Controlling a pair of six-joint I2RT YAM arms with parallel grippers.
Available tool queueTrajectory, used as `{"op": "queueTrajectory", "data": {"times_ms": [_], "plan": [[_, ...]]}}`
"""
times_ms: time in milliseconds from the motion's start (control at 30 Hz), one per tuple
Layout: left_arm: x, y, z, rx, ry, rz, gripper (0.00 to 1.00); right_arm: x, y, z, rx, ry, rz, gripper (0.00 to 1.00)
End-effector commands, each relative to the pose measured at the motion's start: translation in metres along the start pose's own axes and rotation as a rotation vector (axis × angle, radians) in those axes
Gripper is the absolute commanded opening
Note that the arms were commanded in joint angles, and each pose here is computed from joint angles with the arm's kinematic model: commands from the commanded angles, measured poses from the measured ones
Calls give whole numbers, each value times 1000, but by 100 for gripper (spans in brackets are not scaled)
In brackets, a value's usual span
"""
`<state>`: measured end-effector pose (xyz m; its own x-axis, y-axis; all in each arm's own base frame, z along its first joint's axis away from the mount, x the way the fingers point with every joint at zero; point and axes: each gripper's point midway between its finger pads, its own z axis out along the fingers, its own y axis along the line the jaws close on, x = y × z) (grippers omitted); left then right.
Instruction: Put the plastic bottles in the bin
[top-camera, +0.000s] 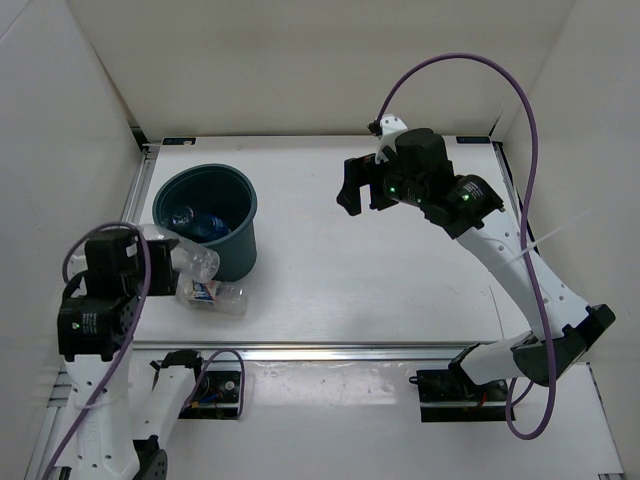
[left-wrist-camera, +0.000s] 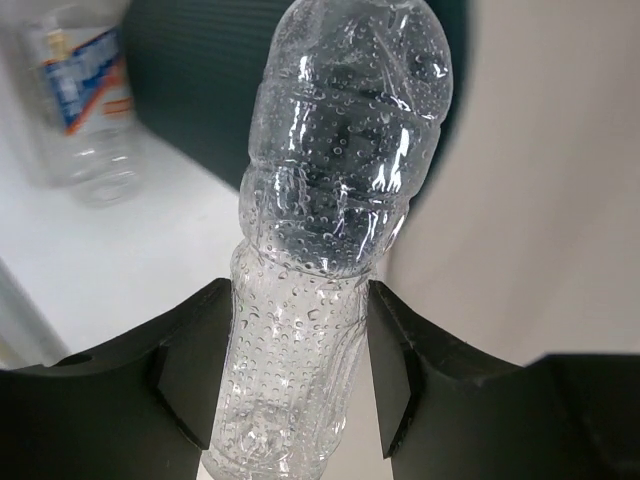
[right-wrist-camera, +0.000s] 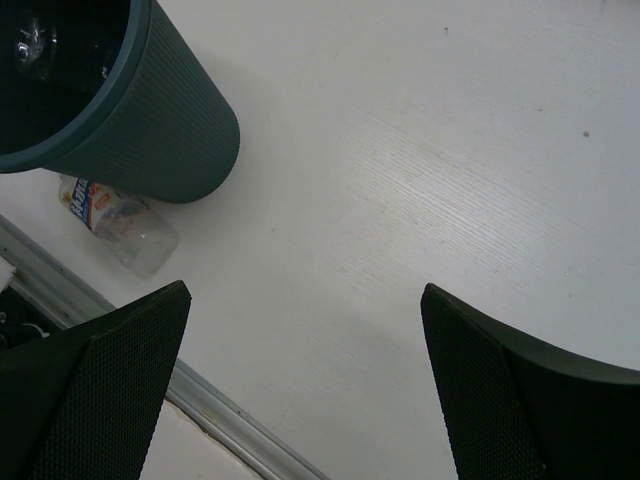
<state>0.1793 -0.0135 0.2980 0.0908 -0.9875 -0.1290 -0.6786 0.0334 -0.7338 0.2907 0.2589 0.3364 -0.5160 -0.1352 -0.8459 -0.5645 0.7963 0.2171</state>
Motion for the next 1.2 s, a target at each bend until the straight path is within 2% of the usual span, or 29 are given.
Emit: {"op": "queueTrajectory", "data": {"times_ms": [0,100,133,200,300,467,567,600,633,667,800,933,1000,1033,1067,1133,1167], "plan": [[-16,-21,-15,11,-67,50,34,-7,0,-10,-5,-38,0,100],[-23,-69,-10,139,-116,160,34,-7,0,-10,-5,-38,0,100],[-28,-84,-10,187,-147,238,34,-7,0,-10,-5,-38,0,100],[-39,-124,-6,286,-227,282,35,-7,0,-10,-5,-38,0,100],[-49,-151,12,289,-304,379,36,-7,2,-10,-14,-36,0,100],[-38,-152,52,256,-328,537,40,1,-1,-9,-10,-19,-8,100],[-24,-145,64,237,-305,570,56,2,-3,-11,2,-22,-18,100],[-18,-146,62,245,-300,571,65,4,-6,-13,14,-24,-18,100],[-16,-147,57,259,-305,564,94,8,-7,-11,16,-14,-18,100],[-15,-147,52,269,-310,566,100,8,-7,-11,16,-14,-18,100],[-35,-149,12,328,-419,589,100,9,-12,-13,33,-16,-13,100],[-53,-103,-10,312,-444,483,100,12,-16,-11,43,-8,-8,100],[-44,-42,17,215,-371,423,100,14,-15,-8,35,-4,1,100],[-42,-44,7,262,-349,339,100,17,-14,-5,26,7,2,100],[-34,-4,30,151,-298,251,100,18,-14,-3,26,7,2,100],[-20,32,39,108,-213,203,100,20,-13,0,19,19,13,100],[-13,66,58,12,-184,185,100,20,-13,0,19,19,13,100]]}}
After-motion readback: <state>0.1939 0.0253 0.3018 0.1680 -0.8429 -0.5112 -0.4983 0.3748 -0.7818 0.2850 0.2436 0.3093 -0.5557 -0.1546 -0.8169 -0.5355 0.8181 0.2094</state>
